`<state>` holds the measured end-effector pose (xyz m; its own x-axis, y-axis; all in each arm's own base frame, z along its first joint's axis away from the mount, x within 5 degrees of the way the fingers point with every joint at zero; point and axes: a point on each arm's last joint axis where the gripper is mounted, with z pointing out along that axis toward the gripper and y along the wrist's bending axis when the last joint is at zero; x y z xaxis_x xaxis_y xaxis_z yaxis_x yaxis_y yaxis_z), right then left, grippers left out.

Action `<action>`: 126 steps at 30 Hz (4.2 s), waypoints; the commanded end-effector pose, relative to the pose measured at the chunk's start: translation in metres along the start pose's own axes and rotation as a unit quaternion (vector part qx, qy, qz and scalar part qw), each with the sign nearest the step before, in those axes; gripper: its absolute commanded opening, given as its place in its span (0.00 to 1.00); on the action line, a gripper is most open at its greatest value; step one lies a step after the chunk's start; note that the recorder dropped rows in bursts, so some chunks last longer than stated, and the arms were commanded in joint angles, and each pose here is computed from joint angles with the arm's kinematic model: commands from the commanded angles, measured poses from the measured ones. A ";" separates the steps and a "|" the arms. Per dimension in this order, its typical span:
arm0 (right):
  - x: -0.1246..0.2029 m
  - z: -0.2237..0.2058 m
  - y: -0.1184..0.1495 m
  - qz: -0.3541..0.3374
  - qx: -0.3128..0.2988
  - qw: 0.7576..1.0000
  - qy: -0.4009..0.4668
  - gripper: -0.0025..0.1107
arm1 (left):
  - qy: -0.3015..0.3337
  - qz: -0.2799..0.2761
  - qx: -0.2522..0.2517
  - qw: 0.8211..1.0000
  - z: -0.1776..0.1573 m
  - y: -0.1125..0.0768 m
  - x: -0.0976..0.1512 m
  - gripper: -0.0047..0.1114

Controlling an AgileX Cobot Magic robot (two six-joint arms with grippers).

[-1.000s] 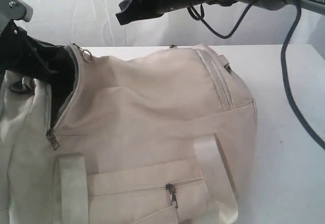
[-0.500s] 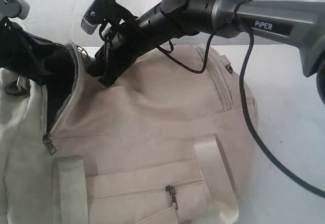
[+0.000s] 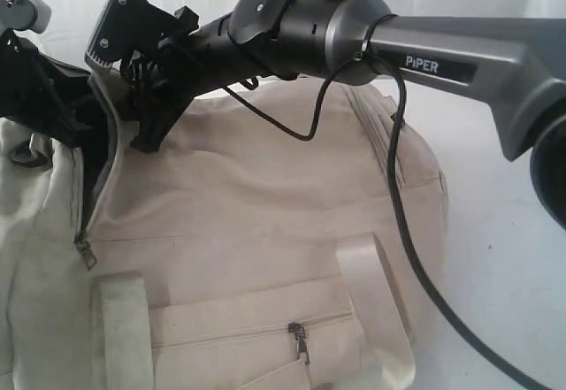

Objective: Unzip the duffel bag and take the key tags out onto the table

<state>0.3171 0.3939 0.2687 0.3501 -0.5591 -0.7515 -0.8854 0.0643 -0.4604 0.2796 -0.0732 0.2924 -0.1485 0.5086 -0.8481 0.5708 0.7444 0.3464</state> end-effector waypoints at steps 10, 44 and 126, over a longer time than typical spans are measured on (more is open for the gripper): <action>0.005 -0.002 0.001 -0.012 -0.003 0.999 0.047 0.33 | -0.017 -0.003 0.008 1.000 -0.006 -0.002 -0.006 0.04; 0.003 -0.017 -0.003 -0.022 -0.005 0.995 0.092 0.10 | -0.017 -0.003 0.010 1.000 -0.006 -0.002 -0.007 0.04; -0.009 -0.037 0.003 0.001 -0.056 0.993 0.106 0.03 | -0.018 -0.005 0.010 1.000 -0.006 -0.002 -0.007 0.04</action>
<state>0.3082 0.3728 0.2846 0.2974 -0.7104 -0.6379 -0.8967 0.0217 -0.4422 0.2789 -0.0743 0.2926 -0.1478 0.5008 -0.8528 0.5794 0.7427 0.3357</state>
